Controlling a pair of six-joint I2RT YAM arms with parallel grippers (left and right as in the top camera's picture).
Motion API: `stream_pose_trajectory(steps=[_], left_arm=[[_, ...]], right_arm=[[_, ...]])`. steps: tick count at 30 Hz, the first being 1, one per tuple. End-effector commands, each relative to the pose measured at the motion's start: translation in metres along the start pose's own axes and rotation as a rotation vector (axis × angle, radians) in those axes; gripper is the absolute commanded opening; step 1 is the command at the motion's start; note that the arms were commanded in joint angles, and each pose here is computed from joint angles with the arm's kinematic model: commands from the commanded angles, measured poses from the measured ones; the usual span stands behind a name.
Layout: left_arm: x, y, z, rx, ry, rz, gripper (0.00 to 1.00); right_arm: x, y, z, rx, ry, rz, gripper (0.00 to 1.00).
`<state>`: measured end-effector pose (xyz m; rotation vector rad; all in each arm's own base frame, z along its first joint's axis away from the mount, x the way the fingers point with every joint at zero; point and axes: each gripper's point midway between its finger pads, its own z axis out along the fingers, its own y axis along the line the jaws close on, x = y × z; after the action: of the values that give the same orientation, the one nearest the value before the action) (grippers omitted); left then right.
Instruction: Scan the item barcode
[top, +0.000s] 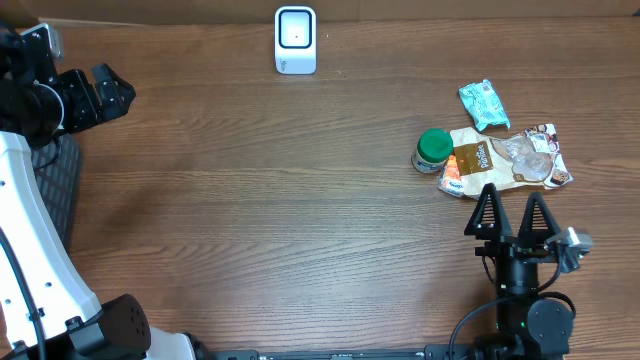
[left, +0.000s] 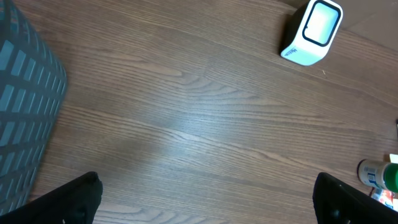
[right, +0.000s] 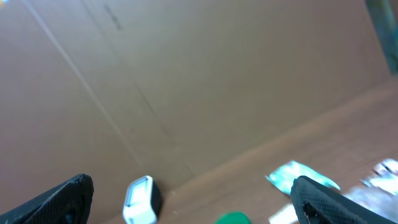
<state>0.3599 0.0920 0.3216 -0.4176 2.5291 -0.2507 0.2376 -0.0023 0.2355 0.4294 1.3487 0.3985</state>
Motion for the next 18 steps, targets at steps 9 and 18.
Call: stream_pose_trajectory(steps=[9,18], left_arm=[[-0.003,-0.006,-0.006,0.011,-0.02,0.031,1.0],[-0.003,-0.006,-0.006,0.011,-0.02,0.031,1.0]], right_arm=[[0.045,-0.031,-0.002,0.098,0.11,-0.03,1.0],[0.05,-0.034,-0.002,0.101,0.134,-0.152,1.0]])
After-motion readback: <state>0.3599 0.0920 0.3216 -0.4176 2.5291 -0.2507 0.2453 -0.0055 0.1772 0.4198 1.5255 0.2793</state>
